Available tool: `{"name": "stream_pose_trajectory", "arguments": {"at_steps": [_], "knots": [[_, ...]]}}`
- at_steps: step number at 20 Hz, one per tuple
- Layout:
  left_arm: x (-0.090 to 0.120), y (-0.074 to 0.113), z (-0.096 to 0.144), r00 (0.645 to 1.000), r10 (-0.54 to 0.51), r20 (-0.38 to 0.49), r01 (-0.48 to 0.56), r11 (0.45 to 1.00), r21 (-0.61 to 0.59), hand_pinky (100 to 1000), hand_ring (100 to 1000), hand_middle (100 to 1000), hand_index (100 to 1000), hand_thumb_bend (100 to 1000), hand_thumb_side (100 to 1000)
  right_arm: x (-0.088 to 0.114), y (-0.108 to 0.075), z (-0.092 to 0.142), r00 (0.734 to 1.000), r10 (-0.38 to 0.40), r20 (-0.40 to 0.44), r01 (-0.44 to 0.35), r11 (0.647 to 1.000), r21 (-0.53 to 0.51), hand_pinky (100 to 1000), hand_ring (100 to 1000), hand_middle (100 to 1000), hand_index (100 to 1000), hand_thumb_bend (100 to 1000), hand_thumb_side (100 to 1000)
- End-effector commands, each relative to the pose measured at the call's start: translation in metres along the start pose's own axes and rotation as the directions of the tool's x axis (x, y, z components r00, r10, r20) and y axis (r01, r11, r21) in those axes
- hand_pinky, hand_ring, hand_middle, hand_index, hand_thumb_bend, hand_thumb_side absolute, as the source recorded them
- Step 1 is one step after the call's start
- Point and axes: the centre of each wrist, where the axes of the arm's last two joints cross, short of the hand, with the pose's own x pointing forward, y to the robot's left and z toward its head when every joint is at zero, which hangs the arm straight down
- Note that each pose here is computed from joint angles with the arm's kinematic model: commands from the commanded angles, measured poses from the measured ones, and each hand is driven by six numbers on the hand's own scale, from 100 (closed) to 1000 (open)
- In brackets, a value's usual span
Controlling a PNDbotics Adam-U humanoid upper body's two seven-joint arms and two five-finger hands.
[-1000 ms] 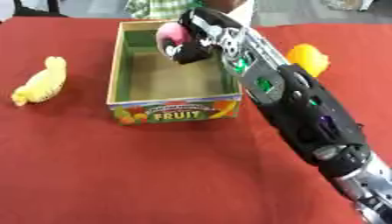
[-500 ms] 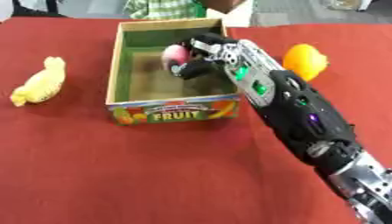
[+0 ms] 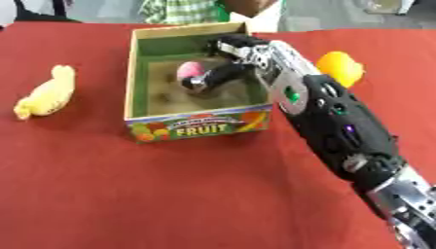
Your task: Pick up objects on the table and place them in the box.
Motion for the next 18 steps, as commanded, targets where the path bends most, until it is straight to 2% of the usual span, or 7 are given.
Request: {"name": "stream_pose_trajectory", "arguments": {"at_steps": [1,4,5,10,13,18], "knots": [[0.004,0.004,-0.003,1.000,-0.004,0.017,0.004,1.000,0.004,494,537,594,660,100,813,0.003,-0.027,0.009,1.000,0.023,0.016,-0.021,0.997,-0.070,923,928,875,971,767,821],[0.003,0.004,-0.002,1.000,-0.006,0.014,0.006,1.000,0.005,494,537,594,661,100,813,0.003,-0.035,0.015,0.999,0.001,0.040,0.003,0.996,-0.094,925,925,871,969,760,829],[0.003,0.005,-0.001,1.000,-0.007,0.012,0.007,1.000,0.005,494,537,594,660,100,813,0.003,-0.038,0.017,0.999,-0.009,0.046,0.013,0.994,-0.105,927,924,868,968,736,866],[0.001,0.006,0.000,1.000,-0.016,0.004,0.016,1.000,0.007,494,537,593,657,100,813,-0.008,-0.062,0.038,0.996,-0.056,0.068,0.068,0.981,-0.184,926,923,861,962,710,857],[0.001,0.007,0.001,1.000,-0.019,0.002,0.019,1.000,0.008,495,537,592,656,100,813,-0.019,-0.070,0.048,0.996,-0.082,0.044,0.089,0.973,-0.211,936,931,870,965,703,858],[0.000,0.008,0.002,1.000,-0.024,-0.003,0.024,1.000,0.009,495,538,593,655,100,812,-0.064,-0.075,0.066,0.987,-0.137,-0.082,0.111,0.959,-0.262,974,979,900,973,705,863]]}}
